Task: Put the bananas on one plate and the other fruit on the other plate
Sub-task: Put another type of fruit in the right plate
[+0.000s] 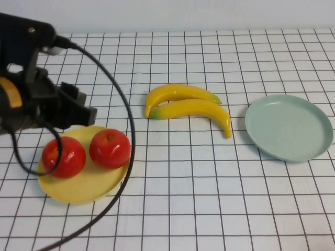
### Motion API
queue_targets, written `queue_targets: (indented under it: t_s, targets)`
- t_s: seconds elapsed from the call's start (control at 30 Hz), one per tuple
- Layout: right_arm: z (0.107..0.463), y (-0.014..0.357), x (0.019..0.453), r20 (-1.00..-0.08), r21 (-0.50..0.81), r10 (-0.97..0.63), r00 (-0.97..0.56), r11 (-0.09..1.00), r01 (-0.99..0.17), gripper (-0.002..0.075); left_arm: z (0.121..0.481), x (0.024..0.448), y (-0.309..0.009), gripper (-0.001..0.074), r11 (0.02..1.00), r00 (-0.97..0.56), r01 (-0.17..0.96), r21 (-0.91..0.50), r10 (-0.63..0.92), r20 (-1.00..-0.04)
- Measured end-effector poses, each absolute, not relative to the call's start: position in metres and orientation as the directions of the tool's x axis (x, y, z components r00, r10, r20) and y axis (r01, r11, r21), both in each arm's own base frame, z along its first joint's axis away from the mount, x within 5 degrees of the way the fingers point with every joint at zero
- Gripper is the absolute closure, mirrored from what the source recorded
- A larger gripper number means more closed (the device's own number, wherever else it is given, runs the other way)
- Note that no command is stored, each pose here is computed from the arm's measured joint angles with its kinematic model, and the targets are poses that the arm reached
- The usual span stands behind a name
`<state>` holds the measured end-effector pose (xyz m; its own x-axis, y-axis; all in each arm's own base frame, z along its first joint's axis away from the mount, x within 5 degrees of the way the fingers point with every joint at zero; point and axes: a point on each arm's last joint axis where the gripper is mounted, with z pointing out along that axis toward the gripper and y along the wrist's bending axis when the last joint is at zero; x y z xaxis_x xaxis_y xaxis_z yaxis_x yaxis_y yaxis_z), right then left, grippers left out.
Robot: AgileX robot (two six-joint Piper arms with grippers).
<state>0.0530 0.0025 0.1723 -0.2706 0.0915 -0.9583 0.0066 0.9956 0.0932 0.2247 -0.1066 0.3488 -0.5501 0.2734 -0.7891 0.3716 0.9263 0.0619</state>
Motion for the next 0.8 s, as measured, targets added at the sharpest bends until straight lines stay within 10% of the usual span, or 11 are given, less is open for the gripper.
queue_targets:
  t_s: [0.2, 0.8]
  targets:
    - [0.172, 0.003, 0.053, -0.958, 0.093, 0.091, -0.271, 0.996, 0.007, 0.0741, 0.336, 0.169, -0.081, 0.0708, 0.928, -0.499, 0.371, -0.008, 0.192, -0.845]
    - [0.172, 0.003, 0.053, -0.958, 0.093, 0.091, -0.271, 0.996, 0.007, 0.0741, 0.330, 0.085, -0.032, 0.0736, 0.951, -0.530, 0.306, -0.033, 0.141, -0.836]
